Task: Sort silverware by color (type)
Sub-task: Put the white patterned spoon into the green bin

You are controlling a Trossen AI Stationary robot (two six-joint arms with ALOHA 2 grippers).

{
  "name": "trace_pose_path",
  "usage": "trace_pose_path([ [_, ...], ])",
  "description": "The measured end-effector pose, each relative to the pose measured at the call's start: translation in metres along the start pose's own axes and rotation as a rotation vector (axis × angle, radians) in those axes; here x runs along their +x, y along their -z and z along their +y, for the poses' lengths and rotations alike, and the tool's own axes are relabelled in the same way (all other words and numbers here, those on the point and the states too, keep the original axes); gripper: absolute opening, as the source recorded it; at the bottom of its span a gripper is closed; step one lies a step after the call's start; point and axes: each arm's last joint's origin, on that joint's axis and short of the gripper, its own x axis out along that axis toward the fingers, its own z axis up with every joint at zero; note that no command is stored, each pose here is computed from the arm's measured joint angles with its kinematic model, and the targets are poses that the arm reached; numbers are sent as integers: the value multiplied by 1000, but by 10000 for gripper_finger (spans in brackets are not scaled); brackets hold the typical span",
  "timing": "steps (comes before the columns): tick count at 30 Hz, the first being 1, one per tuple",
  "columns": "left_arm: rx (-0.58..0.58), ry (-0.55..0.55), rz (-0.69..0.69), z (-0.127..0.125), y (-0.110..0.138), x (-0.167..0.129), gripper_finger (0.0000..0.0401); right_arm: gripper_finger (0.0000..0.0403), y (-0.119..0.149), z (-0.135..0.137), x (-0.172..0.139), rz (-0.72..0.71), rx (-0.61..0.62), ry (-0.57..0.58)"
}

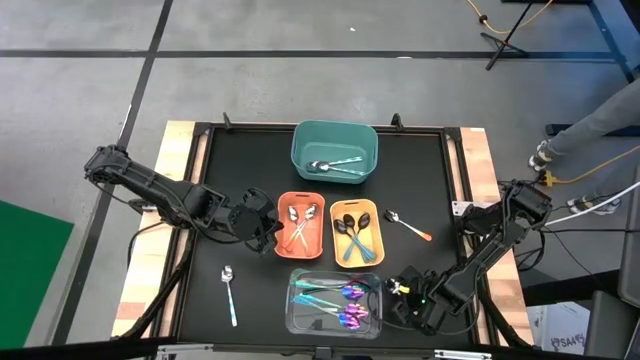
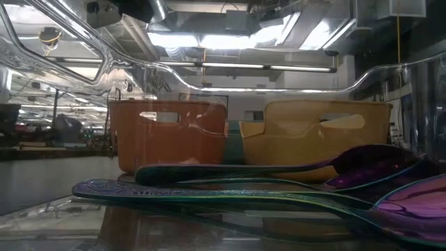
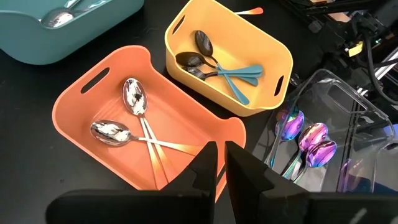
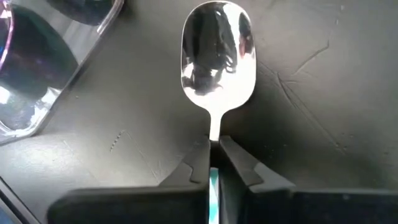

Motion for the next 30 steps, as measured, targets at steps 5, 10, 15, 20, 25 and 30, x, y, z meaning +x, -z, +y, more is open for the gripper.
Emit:
trace_pose_path([
  [5,0,0,0,0,0,0,25,5,0,0,-2,1,6,-5],
  [10,0,0,0,0,0,0,25,4,-5,-4,-13,-5,9,-4],
  [15,0,0,0,0,0,0,25,3,-11,-9,-31,-22,8,0],
  [20,0,-9,-11,0,0,0,25,2,-18,-18,-51,-35,5,9],
  [25,0,-31,-40,1,-1,0,25,1,-33,-29,-73,-58,16,15],
  [30,0,-34,-43,1,-1,0,25,1,-60,-39,-94,-75,-34,0],
])
